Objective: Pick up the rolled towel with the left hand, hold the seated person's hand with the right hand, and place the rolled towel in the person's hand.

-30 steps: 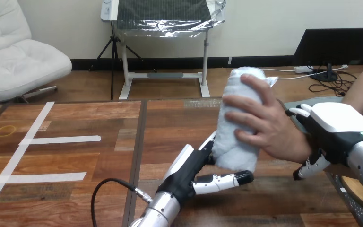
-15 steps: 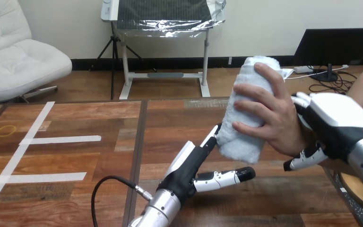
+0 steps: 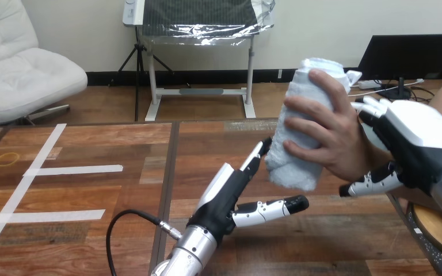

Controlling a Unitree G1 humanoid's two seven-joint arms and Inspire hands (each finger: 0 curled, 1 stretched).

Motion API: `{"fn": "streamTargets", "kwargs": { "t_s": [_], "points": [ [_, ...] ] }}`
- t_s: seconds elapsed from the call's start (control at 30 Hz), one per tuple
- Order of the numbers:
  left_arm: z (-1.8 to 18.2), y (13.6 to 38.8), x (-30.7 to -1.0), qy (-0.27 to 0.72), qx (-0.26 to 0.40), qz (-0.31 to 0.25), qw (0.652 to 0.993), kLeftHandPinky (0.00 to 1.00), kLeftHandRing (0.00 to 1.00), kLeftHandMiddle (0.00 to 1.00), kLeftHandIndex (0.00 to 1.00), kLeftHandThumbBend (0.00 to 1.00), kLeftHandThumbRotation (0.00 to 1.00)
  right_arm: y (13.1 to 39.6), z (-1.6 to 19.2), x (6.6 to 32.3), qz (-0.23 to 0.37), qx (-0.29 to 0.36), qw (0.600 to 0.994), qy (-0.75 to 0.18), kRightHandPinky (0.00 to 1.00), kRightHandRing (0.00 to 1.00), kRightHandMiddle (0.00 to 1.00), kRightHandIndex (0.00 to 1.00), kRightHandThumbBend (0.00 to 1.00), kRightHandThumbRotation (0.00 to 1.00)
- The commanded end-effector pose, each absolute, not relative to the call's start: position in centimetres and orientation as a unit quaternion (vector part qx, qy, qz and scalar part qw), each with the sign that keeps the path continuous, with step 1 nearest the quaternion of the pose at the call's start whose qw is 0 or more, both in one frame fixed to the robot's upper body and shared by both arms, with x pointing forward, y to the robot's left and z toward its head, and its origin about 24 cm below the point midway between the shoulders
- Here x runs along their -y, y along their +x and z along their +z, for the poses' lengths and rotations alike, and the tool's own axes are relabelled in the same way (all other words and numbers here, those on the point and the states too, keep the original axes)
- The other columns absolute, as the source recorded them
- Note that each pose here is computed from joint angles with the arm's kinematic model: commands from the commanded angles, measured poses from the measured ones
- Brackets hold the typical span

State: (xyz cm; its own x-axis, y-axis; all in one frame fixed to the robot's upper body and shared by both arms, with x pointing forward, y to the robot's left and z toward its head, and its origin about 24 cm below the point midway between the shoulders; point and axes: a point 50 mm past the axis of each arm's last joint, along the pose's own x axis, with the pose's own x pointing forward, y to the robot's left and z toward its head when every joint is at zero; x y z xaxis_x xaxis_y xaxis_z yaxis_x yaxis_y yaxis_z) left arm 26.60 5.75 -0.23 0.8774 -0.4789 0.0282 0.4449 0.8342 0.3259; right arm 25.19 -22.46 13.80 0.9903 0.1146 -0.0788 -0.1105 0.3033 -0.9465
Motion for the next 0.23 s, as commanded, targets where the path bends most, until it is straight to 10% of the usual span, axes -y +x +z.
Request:
{"fn": "streamTargets", "kwargs": {
  "t_s": [0.0, 0.2],
  "points": [
    [1.49, 27.08, -6.17, 0.146, 0.094, -0.217, 0.961, 1.00, 1.00, 1.00, 1.00, 0.89, 0.58, 24.41, 16.31, 21.25, 0.036, 0.071, 0.827, -0.556, 0.91, 1.00, 0.98, 0.91, 0.77, 0.00],
    [1.63, 26.75, -6.46, 0.146, 0.101, -0.203, 0.963, 1.00, 1.00, 1.00, 1.00, 0.85, 0.57, 23.46, 16.79, 20.44, 0.021, 0.092, 0.844, -0.529, 0.92, 1.00, 0.99, 0.91, 0.72, 0.00]
  ]
}}
